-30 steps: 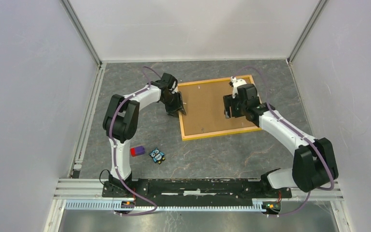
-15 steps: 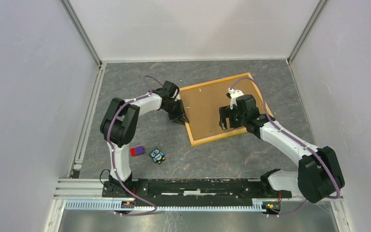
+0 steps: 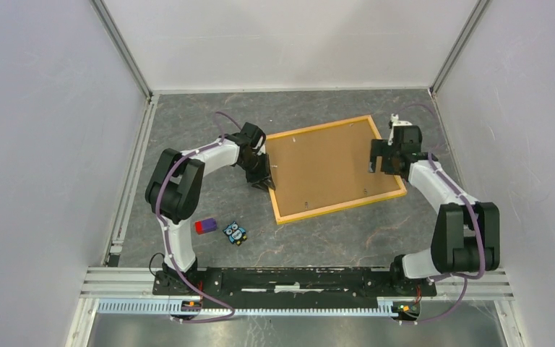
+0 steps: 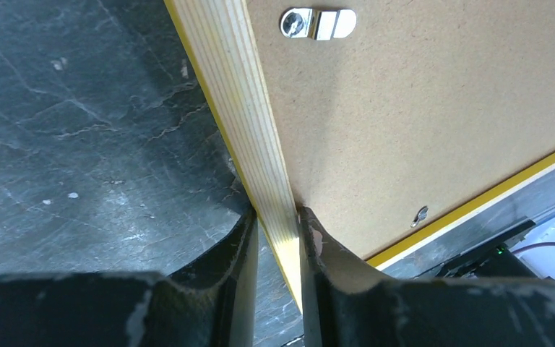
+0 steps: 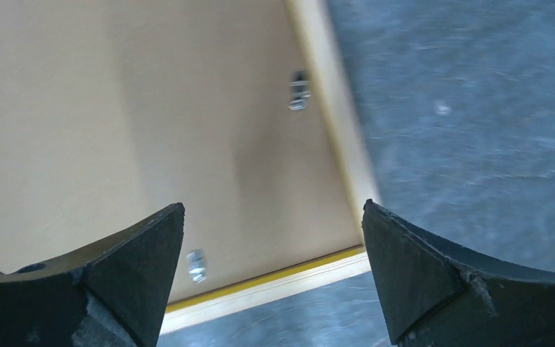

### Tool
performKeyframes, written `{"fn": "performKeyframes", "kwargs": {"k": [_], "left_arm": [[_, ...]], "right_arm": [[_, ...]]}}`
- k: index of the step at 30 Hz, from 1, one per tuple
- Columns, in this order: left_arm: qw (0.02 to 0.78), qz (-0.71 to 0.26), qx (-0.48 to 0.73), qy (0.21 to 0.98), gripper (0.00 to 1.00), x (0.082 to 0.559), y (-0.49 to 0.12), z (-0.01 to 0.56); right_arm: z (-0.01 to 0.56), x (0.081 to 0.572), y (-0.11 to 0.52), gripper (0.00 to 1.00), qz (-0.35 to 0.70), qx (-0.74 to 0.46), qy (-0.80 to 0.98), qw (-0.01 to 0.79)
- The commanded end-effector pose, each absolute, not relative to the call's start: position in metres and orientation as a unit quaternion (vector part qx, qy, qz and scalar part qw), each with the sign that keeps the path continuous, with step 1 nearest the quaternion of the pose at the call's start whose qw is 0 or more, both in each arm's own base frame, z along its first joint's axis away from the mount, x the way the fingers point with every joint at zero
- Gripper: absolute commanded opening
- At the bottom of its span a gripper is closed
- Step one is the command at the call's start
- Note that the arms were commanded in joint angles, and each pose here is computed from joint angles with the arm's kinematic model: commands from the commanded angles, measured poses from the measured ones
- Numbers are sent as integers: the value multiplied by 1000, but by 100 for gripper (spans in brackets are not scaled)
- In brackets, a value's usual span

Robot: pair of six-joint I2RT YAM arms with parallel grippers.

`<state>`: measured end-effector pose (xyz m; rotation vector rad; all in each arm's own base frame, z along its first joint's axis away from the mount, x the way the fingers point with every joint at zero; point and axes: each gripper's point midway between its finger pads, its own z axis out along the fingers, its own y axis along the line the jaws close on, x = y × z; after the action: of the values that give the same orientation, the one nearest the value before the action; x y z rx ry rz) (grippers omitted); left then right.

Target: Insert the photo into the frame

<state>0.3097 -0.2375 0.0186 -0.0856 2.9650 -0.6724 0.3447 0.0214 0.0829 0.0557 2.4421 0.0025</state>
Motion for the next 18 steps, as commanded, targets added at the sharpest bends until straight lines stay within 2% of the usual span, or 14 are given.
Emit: {"fn": "performKeyframes", "kwargs": {"k": [1, 5, 9, 12, 18], "left_arm": [[8, -173, -7, 985, 21, 293, -207, -3], [1, -190, -21, 982, 21, 296, -208, -1], [8, -196, -25, 980, 22, 299, -207, 3], [2, -203, -28, 979, 22, 297, -210, 2], [3, -210, -29, 977, 22, 299, -213, 3]], "right_arm": [[81, 355, -39, 98, -66, 77, 939, 329], [56, 361, -55, 87, -7, 118, 943, 310], [50, 376, -50, 87, 19, 116, 942, 313], [44, 382, -48, 94, 25, 130, 941, 311], [44, 387, -45, 85, 27, 167, 930, 326]]}}
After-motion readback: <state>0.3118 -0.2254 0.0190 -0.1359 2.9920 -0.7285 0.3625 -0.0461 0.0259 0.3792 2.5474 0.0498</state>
